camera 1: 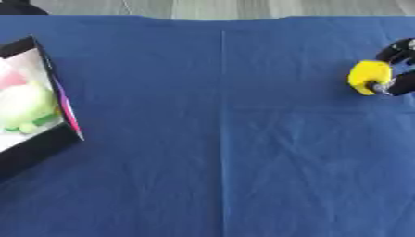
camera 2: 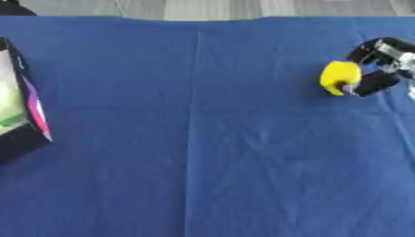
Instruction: Pick up the objects with one hand, pass them to the other hand, and then place them into the box on the other side of the table.
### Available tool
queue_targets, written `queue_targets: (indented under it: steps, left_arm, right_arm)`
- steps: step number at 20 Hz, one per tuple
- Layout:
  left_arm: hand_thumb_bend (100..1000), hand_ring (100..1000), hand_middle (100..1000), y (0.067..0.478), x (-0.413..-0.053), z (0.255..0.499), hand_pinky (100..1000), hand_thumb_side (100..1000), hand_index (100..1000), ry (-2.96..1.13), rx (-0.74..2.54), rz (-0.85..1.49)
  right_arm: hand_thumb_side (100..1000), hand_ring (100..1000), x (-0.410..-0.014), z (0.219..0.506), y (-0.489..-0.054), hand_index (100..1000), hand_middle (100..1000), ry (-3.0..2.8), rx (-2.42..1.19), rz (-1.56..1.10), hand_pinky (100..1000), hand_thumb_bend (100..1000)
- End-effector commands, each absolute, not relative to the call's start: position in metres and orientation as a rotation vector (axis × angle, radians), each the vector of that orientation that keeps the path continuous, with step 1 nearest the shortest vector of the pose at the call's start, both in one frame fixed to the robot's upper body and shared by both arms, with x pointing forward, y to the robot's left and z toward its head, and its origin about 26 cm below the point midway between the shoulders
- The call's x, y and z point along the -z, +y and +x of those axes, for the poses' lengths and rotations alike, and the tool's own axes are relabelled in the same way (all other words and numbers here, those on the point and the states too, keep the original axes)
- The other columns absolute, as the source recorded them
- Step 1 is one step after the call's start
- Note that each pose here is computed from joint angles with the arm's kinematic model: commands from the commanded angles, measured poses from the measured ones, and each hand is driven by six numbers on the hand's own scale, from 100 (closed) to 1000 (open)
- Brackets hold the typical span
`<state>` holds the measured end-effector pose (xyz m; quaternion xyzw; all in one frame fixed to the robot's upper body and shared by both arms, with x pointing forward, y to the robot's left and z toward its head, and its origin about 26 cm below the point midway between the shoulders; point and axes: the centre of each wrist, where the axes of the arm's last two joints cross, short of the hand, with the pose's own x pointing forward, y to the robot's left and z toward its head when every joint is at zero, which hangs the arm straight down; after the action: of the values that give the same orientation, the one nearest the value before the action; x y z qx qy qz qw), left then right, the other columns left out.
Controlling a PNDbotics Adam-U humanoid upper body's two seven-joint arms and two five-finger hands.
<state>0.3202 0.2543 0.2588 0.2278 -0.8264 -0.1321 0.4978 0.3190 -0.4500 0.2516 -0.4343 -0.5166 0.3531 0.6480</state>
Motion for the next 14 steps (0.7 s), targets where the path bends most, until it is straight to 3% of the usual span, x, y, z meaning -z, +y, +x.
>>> queue_targets:
  steps: [1, 6, 9, 14]
  left_arm:
    - [100, 752, 737, 0.258, -0.267, 0.319, 932, 781, 771, -2.023, 0.305, 0.571]
    - [100, 752, 736, 0.258, -0.265, 0.320, 935, 780, 763, -2.016, 0.307, 0.570]
    - [100, 751, 736, 0.259, -0.264, 0.320, 936, 778, 760, -2.012, 0.302, 0.572]
    - [100, 752, 736, 0.260, -0.262, 0.321, 939, 775, 758, -2.007, 0.300, 0.577]
  right_arm:
    - [100, 795, -0.261, 0.319, -0.452, 688, 620, -1.160, -0.819, -0.992, 880, 414]
    - [100, 755, -0.260, 0.320, -0.450, 576, 496, -1.166, -0.827, -0.958, 873, 390]
    - [100, 721, -0.261, 0.320, -0.447, 465, 416, -1.191, -0.824, -0.950, 863, 378]
    - [100, 692, -0.264, 0.318, -0.440, 436, 384, -1.243, -0.819, -0.935, 851, 370]
